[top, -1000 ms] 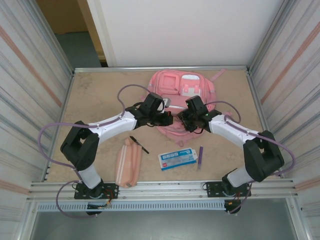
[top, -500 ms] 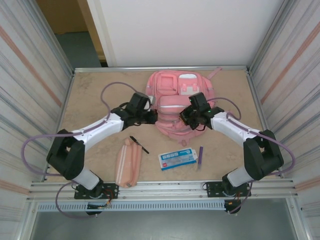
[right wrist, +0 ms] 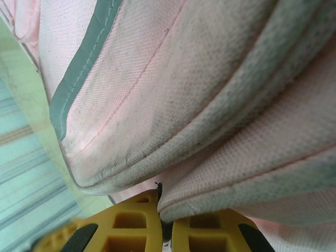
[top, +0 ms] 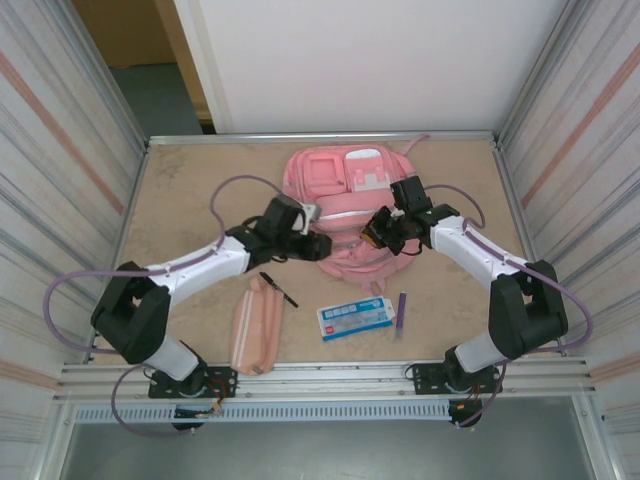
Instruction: Pack the student bag
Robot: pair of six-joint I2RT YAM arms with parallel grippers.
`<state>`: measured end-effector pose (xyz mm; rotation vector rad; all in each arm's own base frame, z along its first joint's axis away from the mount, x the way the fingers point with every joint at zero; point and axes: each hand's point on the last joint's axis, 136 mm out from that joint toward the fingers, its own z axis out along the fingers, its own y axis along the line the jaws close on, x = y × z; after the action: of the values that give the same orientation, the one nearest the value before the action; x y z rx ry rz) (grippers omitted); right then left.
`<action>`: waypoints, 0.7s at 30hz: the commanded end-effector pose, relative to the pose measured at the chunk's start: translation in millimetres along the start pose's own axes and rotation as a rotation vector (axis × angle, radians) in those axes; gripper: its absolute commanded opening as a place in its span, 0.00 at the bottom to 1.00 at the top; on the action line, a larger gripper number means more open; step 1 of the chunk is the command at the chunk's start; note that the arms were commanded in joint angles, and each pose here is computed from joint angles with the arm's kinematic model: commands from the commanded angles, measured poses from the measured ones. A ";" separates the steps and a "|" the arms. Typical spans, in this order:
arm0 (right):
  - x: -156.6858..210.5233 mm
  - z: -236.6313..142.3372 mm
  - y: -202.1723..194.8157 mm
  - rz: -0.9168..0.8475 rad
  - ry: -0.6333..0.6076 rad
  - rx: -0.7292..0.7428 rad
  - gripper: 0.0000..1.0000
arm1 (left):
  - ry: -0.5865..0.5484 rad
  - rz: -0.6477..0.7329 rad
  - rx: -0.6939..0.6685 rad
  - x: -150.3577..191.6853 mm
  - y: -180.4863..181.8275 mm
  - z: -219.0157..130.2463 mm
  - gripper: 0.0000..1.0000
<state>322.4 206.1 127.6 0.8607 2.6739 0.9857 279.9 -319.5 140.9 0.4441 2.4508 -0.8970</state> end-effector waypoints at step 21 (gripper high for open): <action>30.5 -1.9 47.5 -0.032 0.084 -0.136 0.00 | -0.036 -0.057 -0.140 -3.2 -28.7 41.7 0.20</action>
<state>317.0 228.4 131.5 0.8559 2.6770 1.0519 276.3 -364.9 122.1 0.3109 2.5082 -0.7661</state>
